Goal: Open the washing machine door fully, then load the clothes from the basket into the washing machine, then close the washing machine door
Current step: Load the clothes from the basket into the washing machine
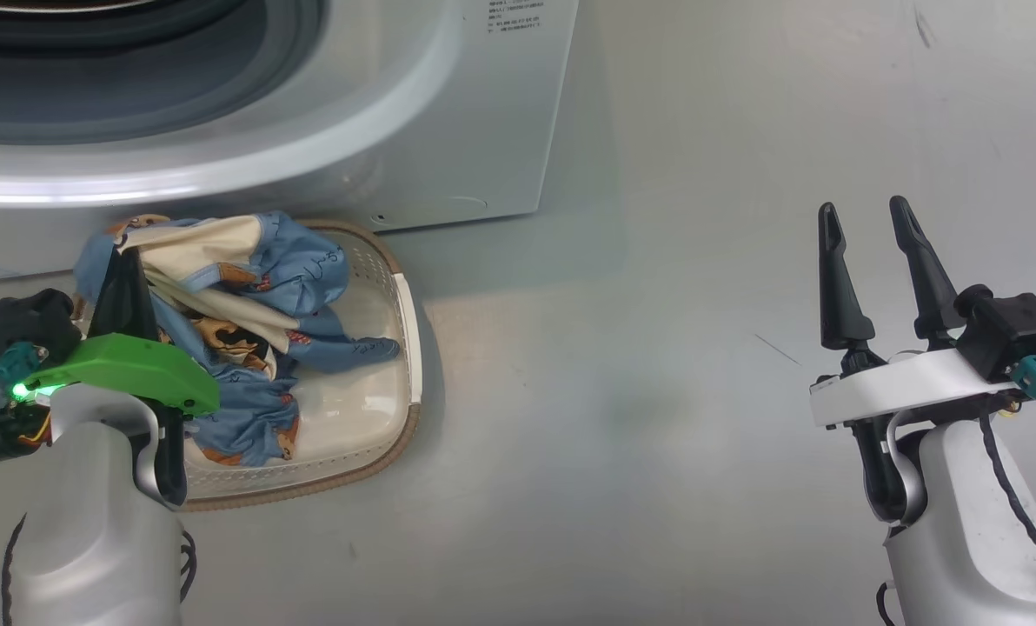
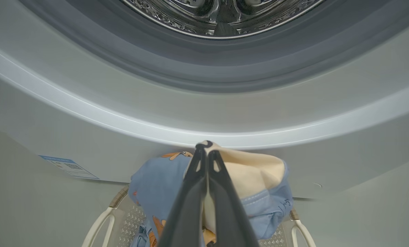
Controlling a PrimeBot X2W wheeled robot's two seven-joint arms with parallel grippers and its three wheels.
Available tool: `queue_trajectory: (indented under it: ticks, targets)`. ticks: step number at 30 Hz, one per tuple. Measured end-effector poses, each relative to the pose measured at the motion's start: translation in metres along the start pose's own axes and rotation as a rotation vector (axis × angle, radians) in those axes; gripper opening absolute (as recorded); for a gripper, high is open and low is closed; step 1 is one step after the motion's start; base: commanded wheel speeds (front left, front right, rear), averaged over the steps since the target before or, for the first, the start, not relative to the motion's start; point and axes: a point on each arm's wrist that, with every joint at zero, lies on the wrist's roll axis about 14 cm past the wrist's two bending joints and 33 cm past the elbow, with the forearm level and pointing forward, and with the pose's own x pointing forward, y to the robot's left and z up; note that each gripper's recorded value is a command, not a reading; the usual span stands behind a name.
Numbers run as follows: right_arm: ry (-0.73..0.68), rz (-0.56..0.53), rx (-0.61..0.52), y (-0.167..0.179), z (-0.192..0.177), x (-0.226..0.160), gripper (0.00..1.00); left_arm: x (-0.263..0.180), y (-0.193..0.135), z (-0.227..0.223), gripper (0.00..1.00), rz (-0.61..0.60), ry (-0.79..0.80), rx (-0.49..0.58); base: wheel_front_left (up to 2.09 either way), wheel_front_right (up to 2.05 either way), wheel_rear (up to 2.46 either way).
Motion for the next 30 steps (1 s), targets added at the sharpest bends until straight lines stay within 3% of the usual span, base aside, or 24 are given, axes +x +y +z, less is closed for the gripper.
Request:
queue_trajectory:
  ticks: [19, 30]
  targets:
    - [-0.099, 0.029, -0.008, 0.018, 0.047, -0.041, 1.0, -0.08, -0.018, 0.107, 0.0, -0.108, -0.329, 0.016, 0.0, 0.0, 0.0]
    - [-0.152, 0.054, -0.02, 0.029, 0.068, -0.072, 1.0, -0.136, -0.014, 0.114, 0.0, -0.122, -0.393, 0.015, 0.0, 0.0, 0.0]
